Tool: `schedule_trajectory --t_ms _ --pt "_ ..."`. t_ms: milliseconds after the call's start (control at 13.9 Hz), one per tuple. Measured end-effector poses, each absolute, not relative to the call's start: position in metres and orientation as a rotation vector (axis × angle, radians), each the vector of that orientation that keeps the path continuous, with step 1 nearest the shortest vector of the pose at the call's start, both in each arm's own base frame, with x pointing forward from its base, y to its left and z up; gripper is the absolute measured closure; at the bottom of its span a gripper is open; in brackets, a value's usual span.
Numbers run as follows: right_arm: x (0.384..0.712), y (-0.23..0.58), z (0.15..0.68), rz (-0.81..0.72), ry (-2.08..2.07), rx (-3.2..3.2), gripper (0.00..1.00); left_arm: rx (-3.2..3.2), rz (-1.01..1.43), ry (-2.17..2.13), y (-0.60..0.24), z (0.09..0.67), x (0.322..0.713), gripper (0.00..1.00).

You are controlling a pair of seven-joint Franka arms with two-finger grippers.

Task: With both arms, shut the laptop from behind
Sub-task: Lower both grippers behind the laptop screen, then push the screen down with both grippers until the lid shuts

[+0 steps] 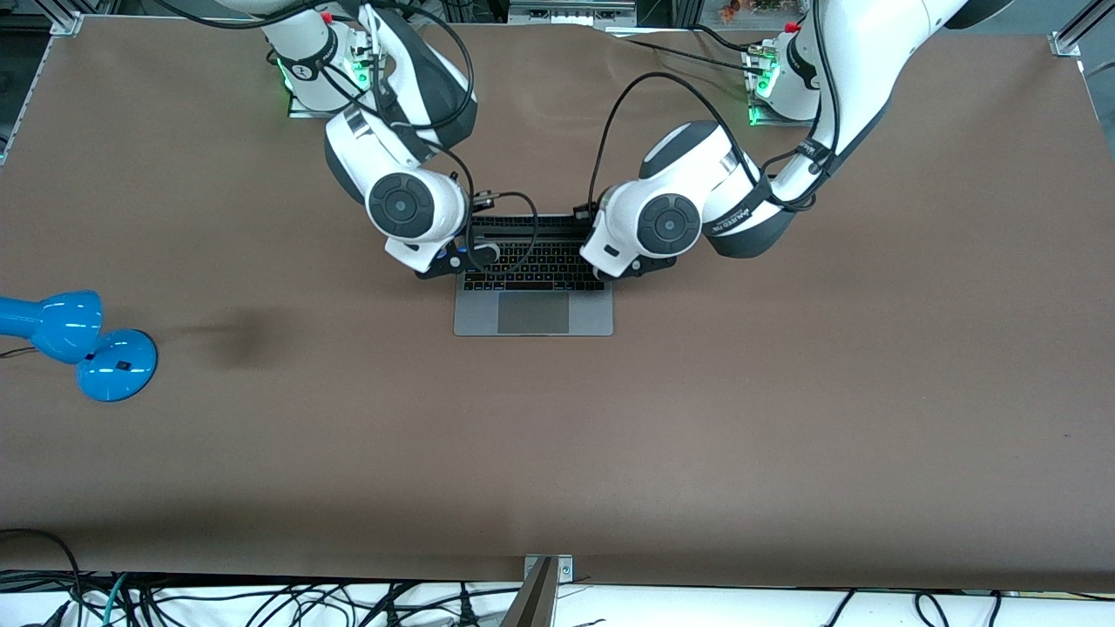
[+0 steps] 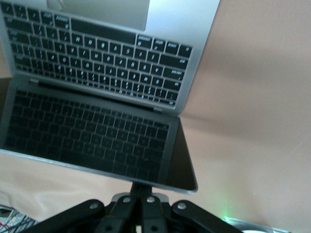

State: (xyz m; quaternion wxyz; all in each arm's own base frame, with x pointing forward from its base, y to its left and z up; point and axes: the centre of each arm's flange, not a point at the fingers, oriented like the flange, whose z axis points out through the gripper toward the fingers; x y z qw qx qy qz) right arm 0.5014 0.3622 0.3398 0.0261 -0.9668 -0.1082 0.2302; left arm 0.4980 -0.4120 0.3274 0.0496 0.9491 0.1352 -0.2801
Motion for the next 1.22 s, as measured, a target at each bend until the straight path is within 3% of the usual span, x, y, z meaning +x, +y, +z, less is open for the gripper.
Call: schedule_trajectory --t_ms 791,1222 --pt "0.559 0.345 0.289 0.666 -0.247 -3.014 0.99 2.862 -0.739 0.470 -0.400 0.274 0.545 0.99" --pt "0.585 0.342 0.267 0.540 -0.268 -3.073 0.99 2.880 -0.712 0.449 -0.401 0.233 0.551 0.99"
